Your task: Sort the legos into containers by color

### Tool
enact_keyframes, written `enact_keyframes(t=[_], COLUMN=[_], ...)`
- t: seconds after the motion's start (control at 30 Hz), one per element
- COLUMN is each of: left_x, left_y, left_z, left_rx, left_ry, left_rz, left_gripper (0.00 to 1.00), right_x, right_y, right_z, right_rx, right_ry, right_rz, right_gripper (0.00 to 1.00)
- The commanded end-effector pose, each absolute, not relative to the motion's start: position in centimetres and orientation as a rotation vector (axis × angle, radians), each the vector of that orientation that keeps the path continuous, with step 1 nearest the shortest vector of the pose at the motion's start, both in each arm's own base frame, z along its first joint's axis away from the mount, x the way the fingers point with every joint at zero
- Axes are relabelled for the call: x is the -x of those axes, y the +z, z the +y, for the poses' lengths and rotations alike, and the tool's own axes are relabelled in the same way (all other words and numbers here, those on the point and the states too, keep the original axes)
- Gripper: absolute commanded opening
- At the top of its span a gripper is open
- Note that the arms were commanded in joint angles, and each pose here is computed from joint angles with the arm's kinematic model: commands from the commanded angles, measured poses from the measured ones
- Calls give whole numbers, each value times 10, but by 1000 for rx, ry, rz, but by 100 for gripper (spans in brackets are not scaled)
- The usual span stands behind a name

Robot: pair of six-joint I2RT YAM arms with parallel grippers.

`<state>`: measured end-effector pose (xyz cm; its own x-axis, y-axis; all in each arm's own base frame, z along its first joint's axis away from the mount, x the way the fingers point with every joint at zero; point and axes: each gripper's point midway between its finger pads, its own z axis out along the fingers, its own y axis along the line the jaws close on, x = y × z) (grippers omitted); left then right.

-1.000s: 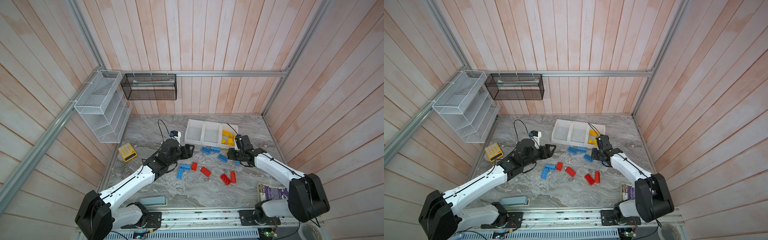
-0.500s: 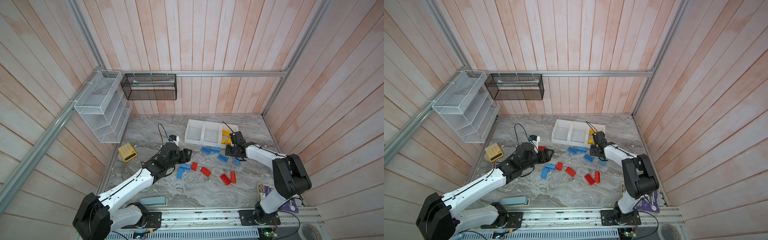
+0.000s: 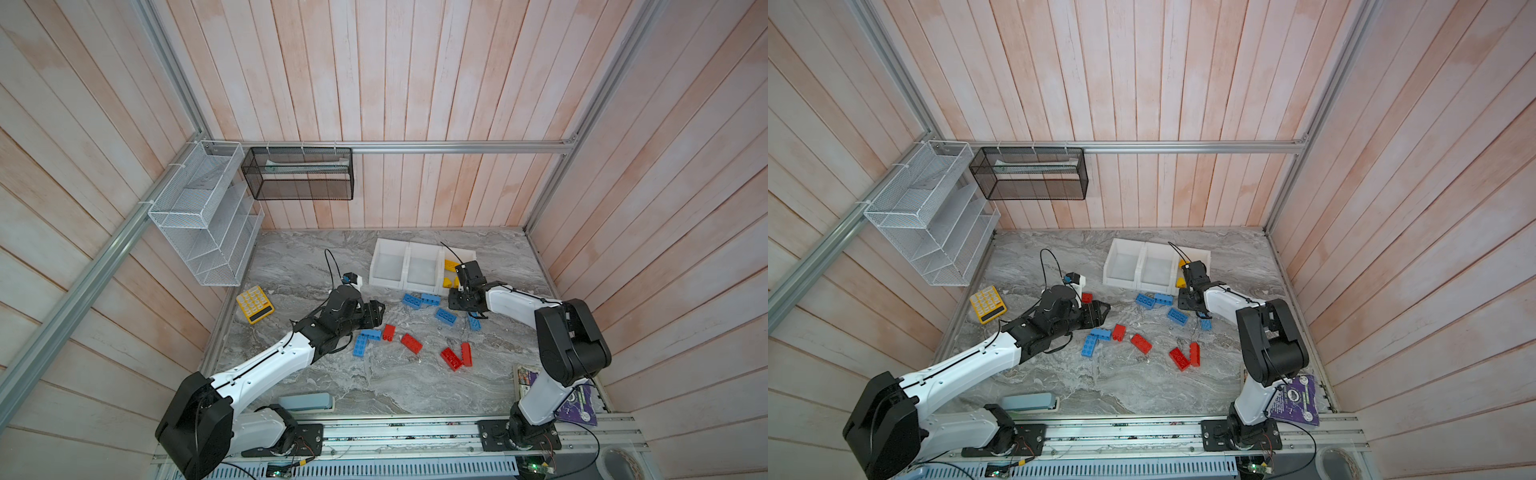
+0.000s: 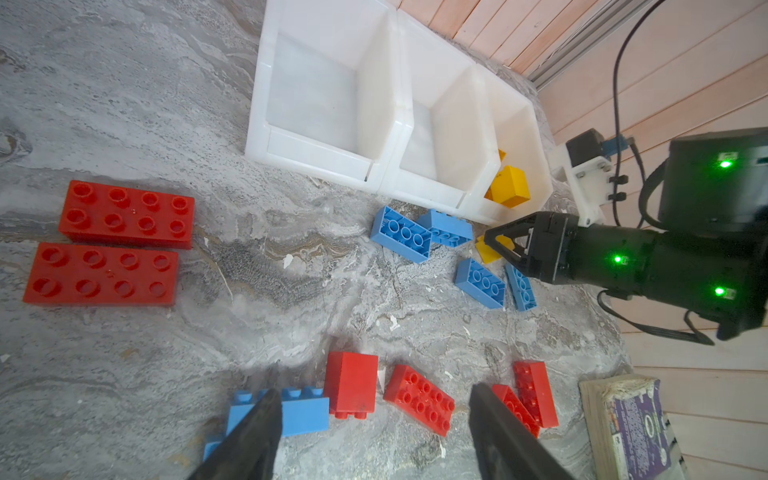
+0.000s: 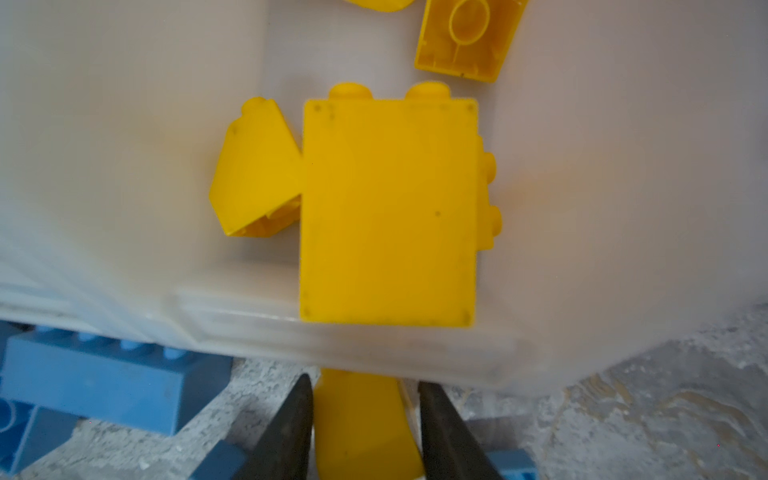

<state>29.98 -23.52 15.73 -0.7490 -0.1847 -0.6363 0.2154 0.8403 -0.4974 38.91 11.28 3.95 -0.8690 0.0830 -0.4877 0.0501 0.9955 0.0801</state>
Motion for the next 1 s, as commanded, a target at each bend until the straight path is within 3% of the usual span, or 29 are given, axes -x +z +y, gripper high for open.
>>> enact_keyframes(t=[0.0, 0.27, 0.5, 0.97], left_x=[-306, -301, -297, -292], left_y=[172, 173, 179, 169], left_z=[-243, -240, -236, -225], left_rx=[-47, -40, -34, -32], left_ry=[-761, -770, -771, -738], left_rz=[2264, 2262, 2253, 2280], left_gripper=[73, 73, 73, 73], right_x=[-391, -389, -397, -468], right_y=[41, 59, 109, 160], right_z=[112, 121, 143, 142], right_rx=[-81, -60, -41, -77], right_ry=[56, 75, 246, 292], right_rz=[2622, 2600, 2533, 2446], right_gripper=[37, 37, 37, 33])
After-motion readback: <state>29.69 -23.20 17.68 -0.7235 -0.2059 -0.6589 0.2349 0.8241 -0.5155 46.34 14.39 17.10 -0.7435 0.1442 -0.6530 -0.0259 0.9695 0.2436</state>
